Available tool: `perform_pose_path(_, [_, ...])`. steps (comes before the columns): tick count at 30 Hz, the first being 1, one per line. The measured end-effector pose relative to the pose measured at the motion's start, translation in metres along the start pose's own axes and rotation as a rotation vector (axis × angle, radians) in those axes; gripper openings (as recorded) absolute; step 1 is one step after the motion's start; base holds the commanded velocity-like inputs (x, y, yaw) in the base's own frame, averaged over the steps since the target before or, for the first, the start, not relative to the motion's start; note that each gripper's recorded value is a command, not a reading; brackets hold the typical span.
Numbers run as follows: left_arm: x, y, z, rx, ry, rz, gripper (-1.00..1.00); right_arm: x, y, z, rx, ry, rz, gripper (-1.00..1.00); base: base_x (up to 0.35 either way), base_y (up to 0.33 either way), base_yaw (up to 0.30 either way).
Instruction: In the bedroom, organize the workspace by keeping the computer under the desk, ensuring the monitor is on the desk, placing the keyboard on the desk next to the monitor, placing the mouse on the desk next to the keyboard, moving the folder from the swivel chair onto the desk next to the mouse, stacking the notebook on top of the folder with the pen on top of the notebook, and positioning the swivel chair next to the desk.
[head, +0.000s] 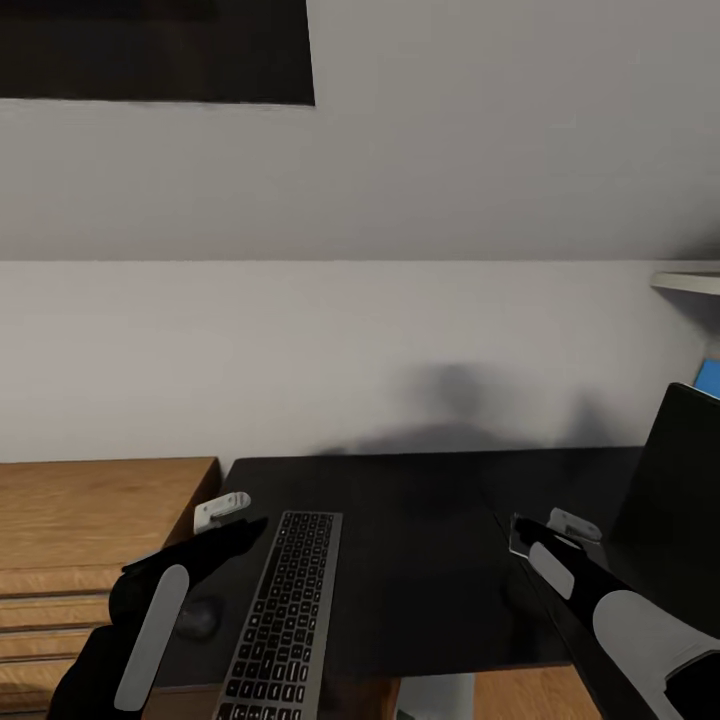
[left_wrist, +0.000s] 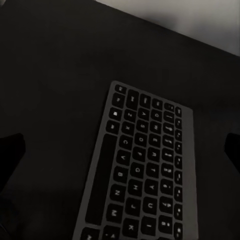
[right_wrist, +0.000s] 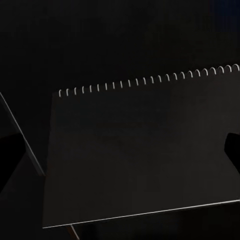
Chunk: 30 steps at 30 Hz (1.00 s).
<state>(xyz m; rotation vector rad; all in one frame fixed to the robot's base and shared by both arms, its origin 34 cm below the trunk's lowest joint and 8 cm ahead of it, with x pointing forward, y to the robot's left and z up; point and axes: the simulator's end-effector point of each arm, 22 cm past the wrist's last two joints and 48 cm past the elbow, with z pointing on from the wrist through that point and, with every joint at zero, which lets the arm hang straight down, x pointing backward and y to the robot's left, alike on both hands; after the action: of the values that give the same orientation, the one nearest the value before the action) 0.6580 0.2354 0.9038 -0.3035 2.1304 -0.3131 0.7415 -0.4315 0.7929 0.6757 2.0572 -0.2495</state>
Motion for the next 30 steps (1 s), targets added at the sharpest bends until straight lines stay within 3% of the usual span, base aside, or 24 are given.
perform_pose_path(19, [0.026, 0.011, 0.016, 0.0, 0.002, 0.0, 1.0, 0.026, -0.004, 0.017, 0.001, -0.001, 0.0, 1.0, 0.0, 0.0, 0.0])
perform_pose_path(30, [0.035, 0.014, 0.021, -0.006, 0.025, -0.001, 1.0, 0.026, -0.003, 0.017, -0.001, -0.003, -0.002, 1.0, 0.0, 0.0, 0.0])
